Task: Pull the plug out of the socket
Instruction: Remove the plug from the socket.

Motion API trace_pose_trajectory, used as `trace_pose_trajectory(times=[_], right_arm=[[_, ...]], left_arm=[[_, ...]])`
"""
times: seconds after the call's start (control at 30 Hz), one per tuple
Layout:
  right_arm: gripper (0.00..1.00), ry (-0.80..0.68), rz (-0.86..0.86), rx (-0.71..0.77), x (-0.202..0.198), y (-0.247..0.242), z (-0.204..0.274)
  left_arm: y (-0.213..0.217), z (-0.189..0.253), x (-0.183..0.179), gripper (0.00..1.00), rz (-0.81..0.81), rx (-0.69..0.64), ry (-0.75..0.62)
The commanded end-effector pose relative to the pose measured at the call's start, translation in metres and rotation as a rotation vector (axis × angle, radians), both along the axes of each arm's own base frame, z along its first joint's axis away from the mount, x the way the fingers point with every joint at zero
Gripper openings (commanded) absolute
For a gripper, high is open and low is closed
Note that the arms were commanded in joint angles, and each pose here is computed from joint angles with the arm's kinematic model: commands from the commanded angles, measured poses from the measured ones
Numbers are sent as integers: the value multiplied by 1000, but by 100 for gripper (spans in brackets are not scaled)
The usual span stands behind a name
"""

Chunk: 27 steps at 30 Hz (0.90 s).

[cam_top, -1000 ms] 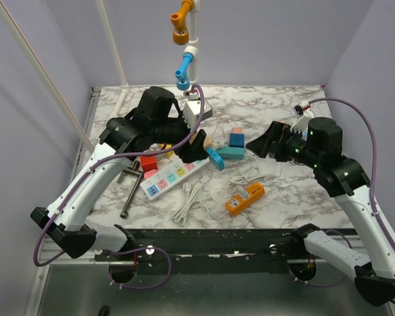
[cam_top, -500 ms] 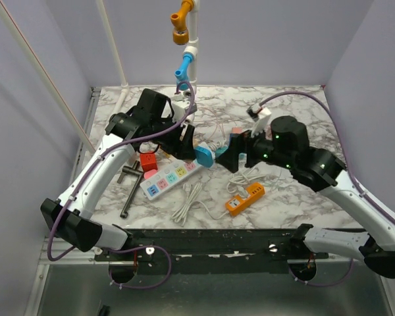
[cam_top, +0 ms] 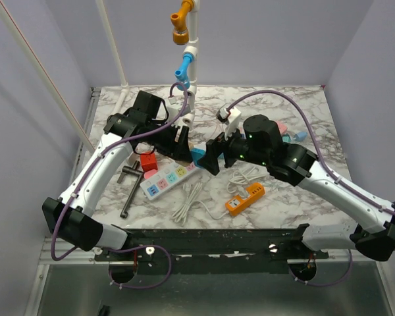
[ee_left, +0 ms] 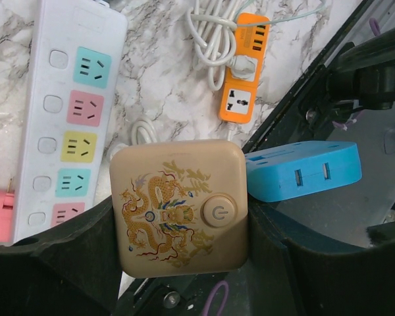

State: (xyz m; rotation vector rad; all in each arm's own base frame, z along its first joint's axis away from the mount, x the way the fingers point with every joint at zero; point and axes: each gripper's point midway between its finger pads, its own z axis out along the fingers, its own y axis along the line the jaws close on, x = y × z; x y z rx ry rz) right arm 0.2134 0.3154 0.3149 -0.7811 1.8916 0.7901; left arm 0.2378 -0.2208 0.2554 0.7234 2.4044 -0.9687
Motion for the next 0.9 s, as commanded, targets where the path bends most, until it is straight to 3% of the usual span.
trace_pose_trajectory(times=[0.0,0.27,0.33,0.43,0.53,0.87], right_arm=[[88,-56,80,4,0,25,4],[64,-81,129,-96,-10,57,-25],[53,-85,124,-108,-11,60,-30],[21,-102,73,-126,-5,57,-31],[4,-120,35,-143,-1,53,-31],[1,-108,-55,-129,-6,26,-23]], left_arm=[[-6,21,-5,0,-31,-72,-16],[-4,26,-9,0,-33,-81,-26],[-3,27,-10,0,-34,-79,-34],[0,26,-11,0,-30,-72,-44],[2,27,-11,0,-26,-65,-56],[21,11,-1,0,31,41,-109]])
